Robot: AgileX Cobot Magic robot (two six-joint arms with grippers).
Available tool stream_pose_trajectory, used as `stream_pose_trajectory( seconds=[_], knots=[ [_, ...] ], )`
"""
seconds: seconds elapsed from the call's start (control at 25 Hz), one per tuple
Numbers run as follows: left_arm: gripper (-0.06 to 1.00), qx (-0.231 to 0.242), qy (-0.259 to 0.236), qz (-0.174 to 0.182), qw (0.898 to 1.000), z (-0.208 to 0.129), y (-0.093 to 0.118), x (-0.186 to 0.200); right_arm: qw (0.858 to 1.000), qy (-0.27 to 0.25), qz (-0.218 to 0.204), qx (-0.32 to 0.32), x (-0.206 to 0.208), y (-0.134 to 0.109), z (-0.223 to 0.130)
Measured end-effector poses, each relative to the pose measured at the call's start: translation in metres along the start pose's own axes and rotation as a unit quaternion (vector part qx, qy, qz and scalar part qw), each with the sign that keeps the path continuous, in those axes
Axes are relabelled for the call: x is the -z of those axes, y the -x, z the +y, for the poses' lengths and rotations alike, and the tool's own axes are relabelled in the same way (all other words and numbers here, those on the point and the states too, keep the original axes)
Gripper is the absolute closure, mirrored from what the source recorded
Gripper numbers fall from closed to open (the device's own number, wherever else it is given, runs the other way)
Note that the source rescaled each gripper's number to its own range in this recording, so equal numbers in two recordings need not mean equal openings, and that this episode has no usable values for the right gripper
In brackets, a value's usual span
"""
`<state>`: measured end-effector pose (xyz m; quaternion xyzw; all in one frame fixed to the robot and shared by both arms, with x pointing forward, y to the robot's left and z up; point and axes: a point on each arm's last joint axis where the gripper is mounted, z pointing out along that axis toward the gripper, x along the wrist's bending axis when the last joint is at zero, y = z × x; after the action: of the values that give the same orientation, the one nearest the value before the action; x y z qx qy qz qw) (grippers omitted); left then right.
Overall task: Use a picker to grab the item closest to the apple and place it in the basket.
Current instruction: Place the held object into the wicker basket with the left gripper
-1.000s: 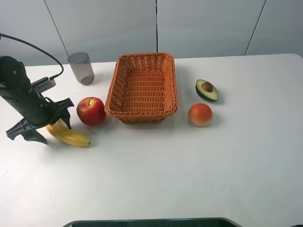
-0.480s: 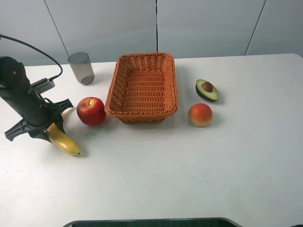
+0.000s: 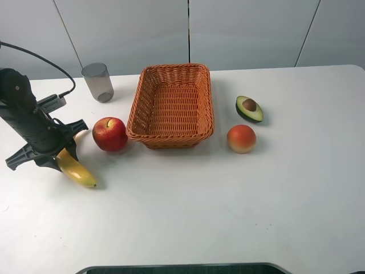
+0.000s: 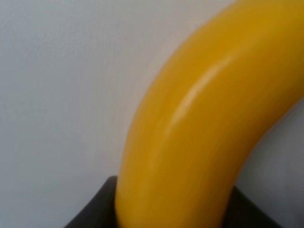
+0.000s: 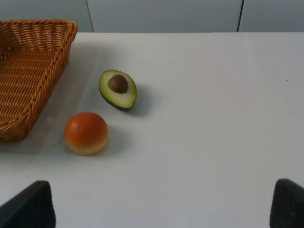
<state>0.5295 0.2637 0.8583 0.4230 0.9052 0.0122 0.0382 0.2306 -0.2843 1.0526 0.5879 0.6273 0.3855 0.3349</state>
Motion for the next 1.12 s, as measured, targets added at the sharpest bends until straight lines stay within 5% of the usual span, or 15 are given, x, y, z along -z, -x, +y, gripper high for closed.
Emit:
stream_pose_trajectory(
  seconds=[0.44, 0.88, 1.12],
  knots=[
    [0.93, -0.033, 0.007, -0.013, 0.999, -0.002, -0.001, 0.01, 1.0, 0.0, 0.0, 0.0, 0.0, 0.0, 0.0],
    [0.93, -0.053, 0.026, -0.034, 0.998, -0.008, -0.007, 0.067, 1.0, 0.0, 0.0, 0.0, 0.0, 0.0, 0.0],
    [0.93, -0.092, 0.065, -0.075, 0.991, -0.013, -0.011, 0.106, 1.0, 0.0, 0.0, 0.0, 0.0, 0.0, 0.0]
  ],
)
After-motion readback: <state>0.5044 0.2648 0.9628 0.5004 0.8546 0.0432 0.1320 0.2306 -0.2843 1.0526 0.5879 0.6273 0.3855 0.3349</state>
